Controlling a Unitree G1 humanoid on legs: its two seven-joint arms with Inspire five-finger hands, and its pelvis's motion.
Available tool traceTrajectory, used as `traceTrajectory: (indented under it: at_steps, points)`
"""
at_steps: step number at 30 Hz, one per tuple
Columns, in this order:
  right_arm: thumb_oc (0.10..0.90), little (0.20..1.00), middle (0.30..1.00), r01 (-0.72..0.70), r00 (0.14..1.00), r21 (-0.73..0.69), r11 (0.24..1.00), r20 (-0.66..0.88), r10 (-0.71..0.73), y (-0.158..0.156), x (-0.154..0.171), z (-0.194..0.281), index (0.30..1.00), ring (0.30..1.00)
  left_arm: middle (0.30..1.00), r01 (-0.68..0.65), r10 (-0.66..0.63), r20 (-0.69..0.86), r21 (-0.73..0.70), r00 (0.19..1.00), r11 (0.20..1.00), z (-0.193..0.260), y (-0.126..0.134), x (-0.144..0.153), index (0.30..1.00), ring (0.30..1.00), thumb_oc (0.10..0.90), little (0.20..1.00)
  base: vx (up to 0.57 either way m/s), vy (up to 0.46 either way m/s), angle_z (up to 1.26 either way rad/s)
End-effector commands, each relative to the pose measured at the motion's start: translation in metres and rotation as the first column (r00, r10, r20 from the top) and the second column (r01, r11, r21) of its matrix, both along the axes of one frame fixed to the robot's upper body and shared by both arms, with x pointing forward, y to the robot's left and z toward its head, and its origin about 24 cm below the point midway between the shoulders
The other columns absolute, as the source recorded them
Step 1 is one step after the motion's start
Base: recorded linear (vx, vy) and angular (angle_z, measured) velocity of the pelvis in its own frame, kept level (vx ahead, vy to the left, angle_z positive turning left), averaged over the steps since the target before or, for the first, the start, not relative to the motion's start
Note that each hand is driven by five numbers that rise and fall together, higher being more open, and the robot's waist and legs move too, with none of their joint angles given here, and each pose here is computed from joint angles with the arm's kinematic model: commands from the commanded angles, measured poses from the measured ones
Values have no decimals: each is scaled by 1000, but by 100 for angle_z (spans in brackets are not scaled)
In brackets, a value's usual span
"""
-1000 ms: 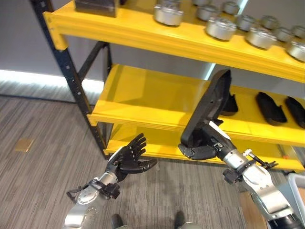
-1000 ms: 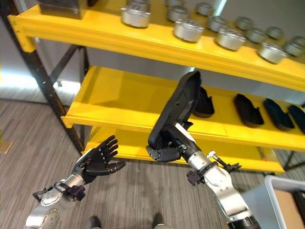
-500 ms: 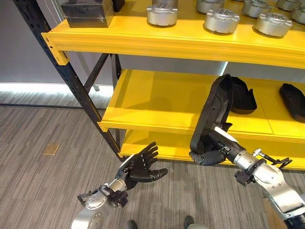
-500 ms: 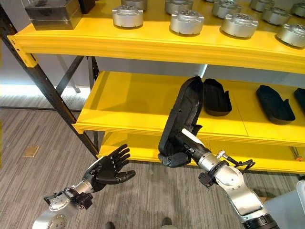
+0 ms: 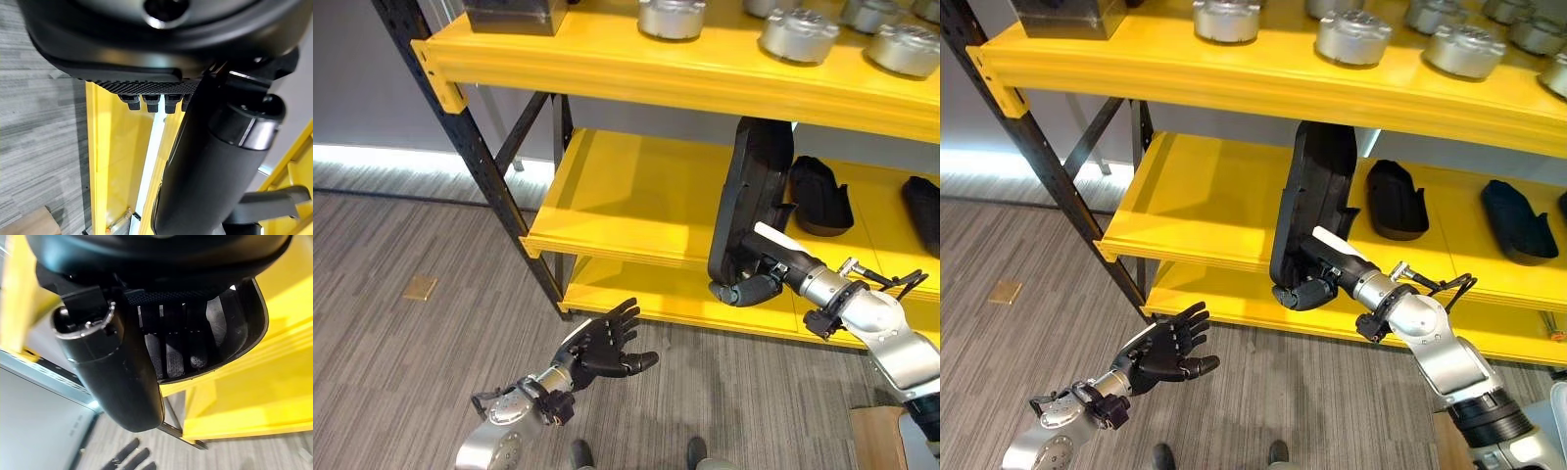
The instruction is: Move parts from the plastic box to the shelf.
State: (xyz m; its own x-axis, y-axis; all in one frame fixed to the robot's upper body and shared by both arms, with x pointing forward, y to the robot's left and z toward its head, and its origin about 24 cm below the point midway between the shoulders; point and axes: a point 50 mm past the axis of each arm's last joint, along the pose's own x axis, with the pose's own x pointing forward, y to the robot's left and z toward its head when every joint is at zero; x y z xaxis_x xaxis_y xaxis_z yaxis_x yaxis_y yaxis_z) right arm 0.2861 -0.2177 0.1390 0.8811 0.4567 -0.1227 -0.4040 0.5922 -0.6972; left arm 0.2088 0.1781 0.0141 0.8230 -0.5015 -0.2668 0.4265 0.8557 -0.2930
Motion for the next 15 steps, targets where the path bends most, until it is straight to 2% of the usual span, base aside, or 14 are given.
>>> traceTrajectory:
  at_steps: [1,10,15]
  points:
    - [400,300,300,-83,936,-2,997,342,78,16,5,75,300,300,1000,105,-96,252,-21,963,994,49,-11,24,1000,1000,900,1000,-15,-196,4]
    - [400,300,300,-123,960,-64,990,246,136,22,15,66,300,300,1000,98,-75,254,-83,964,992,49,-18,29,1000,1000,900,1000,43,-240,7]
    - [400,300,300,-156,957,-58,986,238,165,33,19,57,300,300,1000,77,-56,250,-73,967,994,47,-17,31,1000,1000,900,1000,108,-82,11]
